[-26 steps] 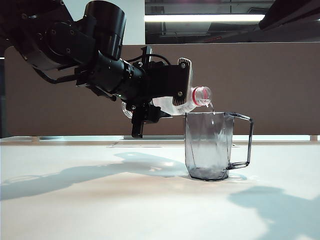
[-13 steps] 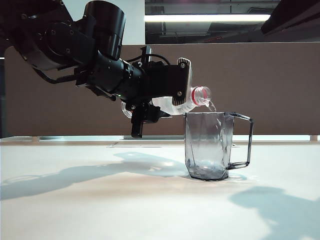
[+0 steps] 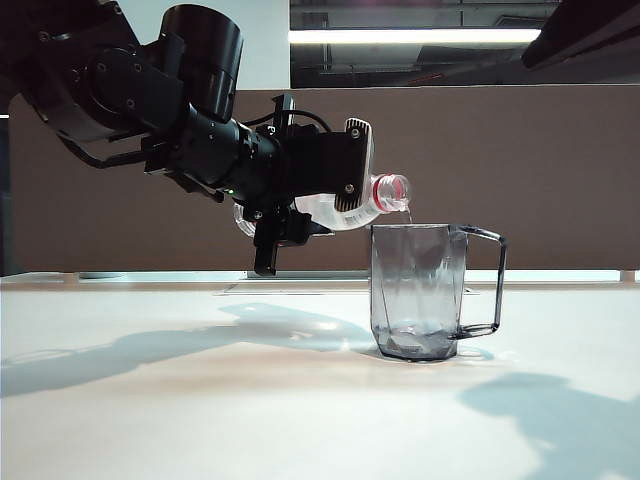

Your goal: Pick up the mineral water bottle with the left hand on the table and pour water into the mug until it's half full.

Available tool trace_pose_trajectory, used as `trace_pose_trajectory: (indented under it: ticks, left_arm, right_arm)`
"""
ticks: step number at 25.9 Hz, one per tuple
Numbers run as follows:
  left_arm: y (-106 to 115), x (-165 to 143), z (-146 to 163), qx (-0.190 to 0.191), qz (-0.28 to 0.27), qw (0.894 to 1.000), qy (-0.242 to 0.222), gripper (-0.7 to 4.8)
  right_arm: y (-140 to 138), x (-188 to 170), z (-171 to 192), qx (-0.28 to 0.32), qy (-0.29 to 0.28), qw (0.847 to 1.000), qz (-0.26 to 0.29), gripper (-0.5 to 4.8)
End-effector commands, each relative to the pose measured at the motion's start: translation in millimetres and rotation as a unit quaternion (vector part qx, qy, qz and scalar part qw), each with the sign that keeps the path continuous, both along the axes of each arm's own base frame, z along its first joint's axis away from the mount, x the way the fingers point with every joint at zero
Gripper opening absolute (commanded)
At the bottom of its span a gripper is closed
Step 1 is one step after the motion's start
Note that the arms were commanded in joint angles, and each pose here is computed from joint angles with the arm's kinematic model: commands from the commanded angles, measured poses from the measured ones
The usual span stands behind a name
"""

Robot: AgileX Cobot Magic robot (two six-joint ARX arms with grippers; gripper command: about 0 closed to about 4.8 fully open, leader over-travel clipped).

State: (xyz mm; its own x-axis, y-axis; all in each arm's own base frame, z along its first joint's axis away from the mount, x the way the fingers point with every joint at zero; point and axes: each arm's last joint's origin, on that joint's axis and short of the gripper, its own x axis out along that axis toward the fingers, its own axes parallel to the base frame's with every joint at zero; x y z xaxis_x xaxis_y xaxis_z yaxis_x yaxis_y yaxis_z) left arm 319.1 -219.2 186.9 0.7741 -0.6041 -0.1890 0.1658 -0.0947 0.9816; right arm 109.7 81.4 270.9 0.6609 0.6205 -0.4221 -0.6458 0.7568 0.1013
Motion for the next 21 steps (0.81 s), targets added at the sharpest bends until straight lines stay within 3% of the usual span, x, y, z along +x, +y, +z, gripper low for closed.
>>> trace_pose_trajectory:
  ticks: [1, 21]
  left_arm:
    - [-1.0, 1.3, 11.5, -0.019, -0.003, 0.999, -0.034, 2.36]
    - [-0.7, 1.6, 11.6, -0.010, -0.004, 0.999, -0.041, 2.36]
  right_arm:
    - [0.0, 0.0, 3.3, 0.006, -0.010, 1.000, 0.002, -0.08]
    - [-0.1, 0.0, 3.3, 0.006, -0.010, 1.000, 0.002, -0.08]
